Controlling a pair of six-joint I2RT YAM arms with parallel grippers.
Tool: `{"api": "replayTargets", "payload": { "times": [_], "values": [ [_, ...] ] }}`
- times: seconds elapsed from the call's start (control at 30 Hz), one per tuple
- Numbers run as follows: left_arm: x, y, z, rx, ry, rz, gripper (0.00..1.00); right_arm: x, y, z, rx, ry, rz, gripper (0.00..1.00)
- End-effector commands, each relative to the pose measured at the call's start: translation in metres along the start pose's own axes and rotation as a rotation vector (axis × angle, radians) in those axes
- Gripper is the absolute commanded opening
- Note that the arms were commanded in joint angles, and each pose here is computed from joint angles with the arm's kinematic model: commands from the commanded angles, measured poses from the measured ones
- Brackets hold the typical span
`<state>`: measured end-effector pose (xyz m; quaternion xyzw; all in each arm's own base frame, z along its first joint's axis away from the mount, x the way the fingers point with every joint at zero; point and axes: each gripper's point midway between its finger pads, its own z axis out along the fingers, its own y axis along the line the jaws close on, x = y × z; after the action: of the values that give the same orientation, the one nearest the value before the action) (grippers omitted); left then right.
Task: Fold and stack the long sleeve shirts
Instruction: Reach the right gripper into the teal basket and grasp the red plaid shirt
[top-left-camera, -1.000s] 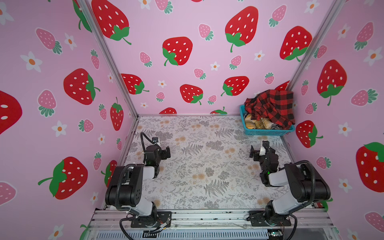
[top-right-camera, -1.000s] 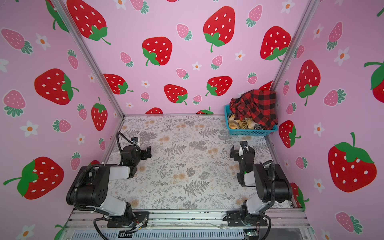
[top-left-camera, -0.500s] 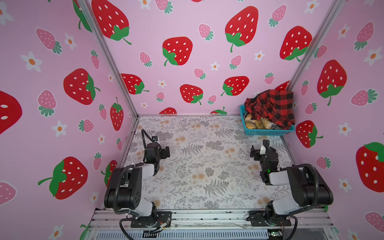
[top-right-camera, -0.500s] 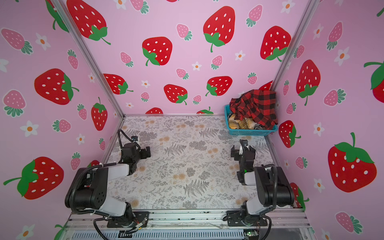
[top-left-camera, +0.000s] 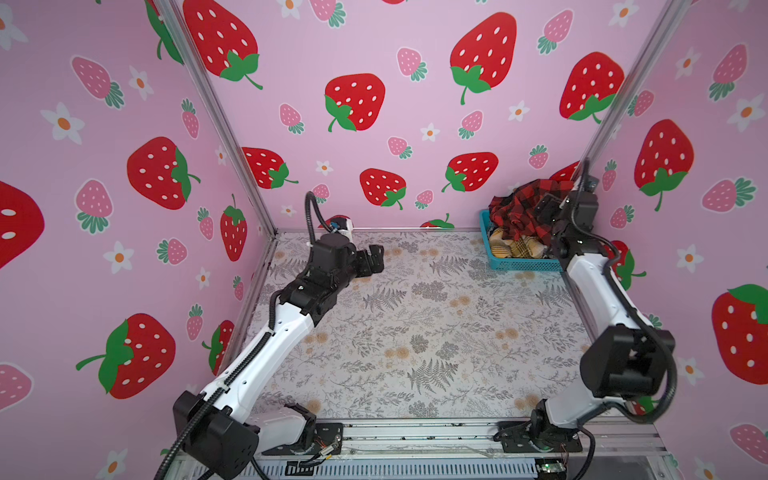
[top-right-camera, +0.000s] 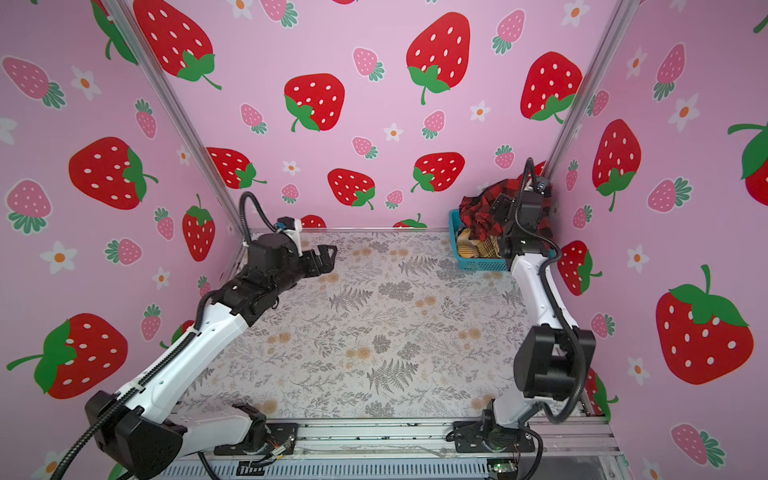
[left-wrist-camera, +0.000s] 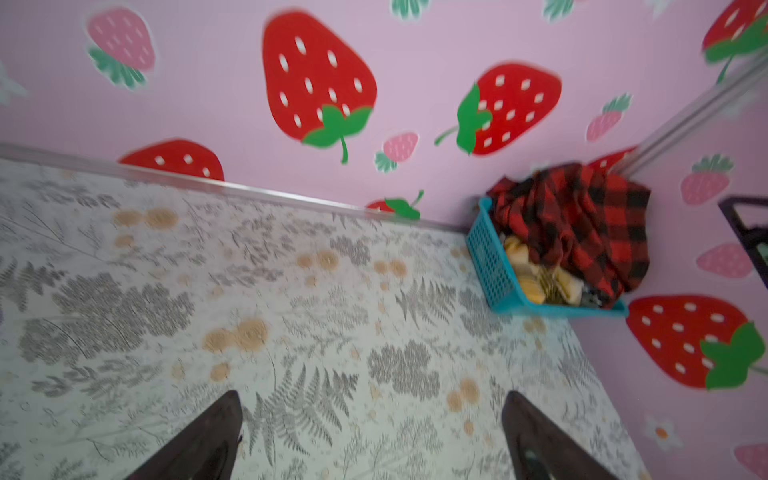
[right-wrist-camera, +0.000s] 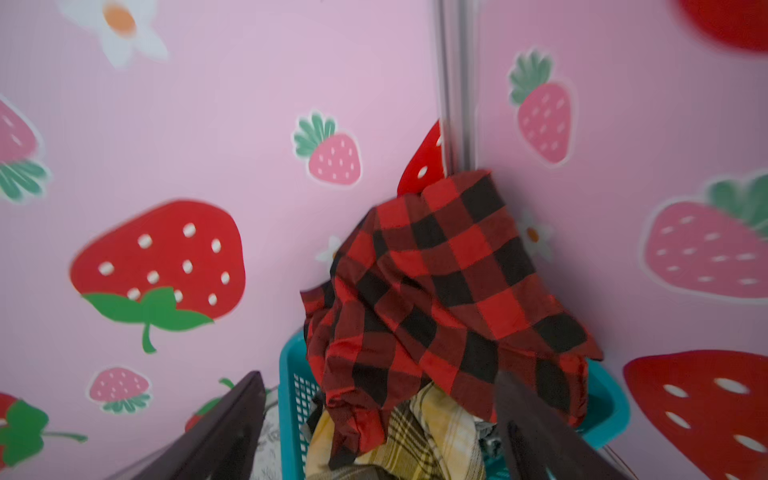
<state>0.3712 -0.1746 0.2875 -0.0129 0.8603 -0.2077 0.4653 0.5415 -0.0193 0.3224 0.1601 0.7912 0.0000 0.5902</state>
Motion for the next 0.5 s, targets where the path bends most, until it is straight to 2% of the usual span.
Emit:
{"api": "replayTargets", "payload": {
  "times": [0.0,0.2,0.33,0.4,0.47],
  "values": [
    [0.042,0.007,0.009,-0.036,0.146,-0.001,0.98,0.069,0.002,0.024,-0.006,0.269,-0.093,0.86],
    [0.049,0.01,0.021,-0.045,0.151,0.017,0.97,0.108,0.027,0.073,-0.054,0.326,-0.179,0.84],
    [0.06,0.011,0.03,-0.042,0.185,0.003,0.95,0.12,0.021,0.097,0.014,0.307,-0.185,0.83],
    [0.064,0.011,0.033,-0.037,0.199,-0.014,0.93,0.123,0.022,0.106,0.022,0.303,-0.181,0.77],
    [0.067,0.011,0.034,-0.034,0.205,-0.023,0.91,0.124,0.024,0.116,0.027,0.296,-0.18,0.66]
  ]
}}
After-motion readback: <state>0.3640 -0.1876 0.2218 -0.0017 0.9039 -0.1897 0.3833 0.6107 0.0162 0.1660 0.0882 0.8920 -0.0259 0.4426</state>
